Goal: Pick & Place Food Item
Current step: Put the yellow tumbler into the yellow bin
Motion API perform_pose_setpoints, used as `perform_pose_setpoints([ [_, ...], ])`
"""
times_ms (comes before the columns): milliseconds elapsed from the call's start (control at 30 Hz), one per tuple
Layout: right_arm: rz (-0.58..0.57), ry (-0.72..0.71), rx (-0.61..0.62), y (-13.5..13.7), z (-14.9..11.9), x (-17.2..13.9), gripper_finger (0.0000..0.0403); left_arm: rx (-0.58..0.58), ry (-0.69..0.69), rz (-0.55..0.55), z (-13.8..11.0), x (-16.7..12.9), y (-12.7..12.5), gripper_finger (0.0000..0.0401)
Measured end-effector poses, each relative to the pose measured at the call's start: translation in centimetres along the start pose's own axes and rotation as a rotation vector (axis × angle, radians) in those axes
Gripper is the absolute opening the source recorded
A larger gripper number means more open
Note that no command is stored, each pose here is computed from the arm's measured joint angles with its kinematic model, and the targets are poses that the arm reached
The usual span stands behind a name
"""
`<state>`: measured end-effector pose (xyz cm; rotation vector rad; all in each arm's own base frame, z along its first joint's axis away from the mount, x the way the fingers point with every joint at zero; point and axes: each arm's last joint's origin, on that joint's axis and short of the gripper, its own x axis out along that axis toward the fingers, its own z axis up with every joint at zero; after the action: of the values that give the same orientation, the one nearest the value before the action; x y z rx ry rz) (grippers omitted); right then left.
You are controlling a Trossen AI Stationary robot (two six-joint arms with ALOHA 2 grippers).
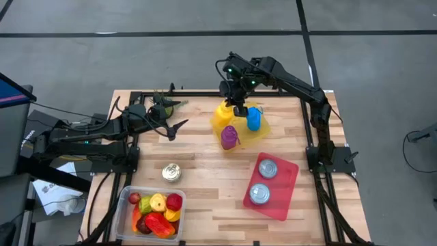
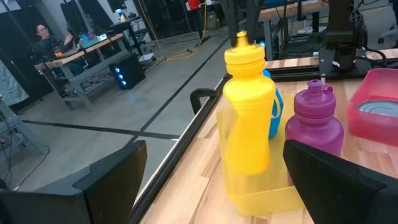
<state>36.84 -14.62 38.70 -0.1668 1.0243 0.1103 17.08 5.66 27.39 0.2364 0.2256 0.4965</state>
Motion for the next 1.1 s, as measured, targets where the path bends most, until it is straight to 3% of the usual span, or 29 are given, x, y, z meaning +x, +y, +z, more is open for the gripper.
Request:
perform_pose_setpoints([
  [300, -0.001, 0.010, 0.013, -0.4, -0.3, 0.1, 0.0032, -0.004, 0.000, 0.000, 0.0, 0.0, 0.0, 0.0369],
  [1100, 0.042, 0.066, 0.052, -2.6, -3.0, 4.8, 0.0032, -0.016, 0.000, 0.000, 0.0, 0.0, 0.0, 0.0369],
])
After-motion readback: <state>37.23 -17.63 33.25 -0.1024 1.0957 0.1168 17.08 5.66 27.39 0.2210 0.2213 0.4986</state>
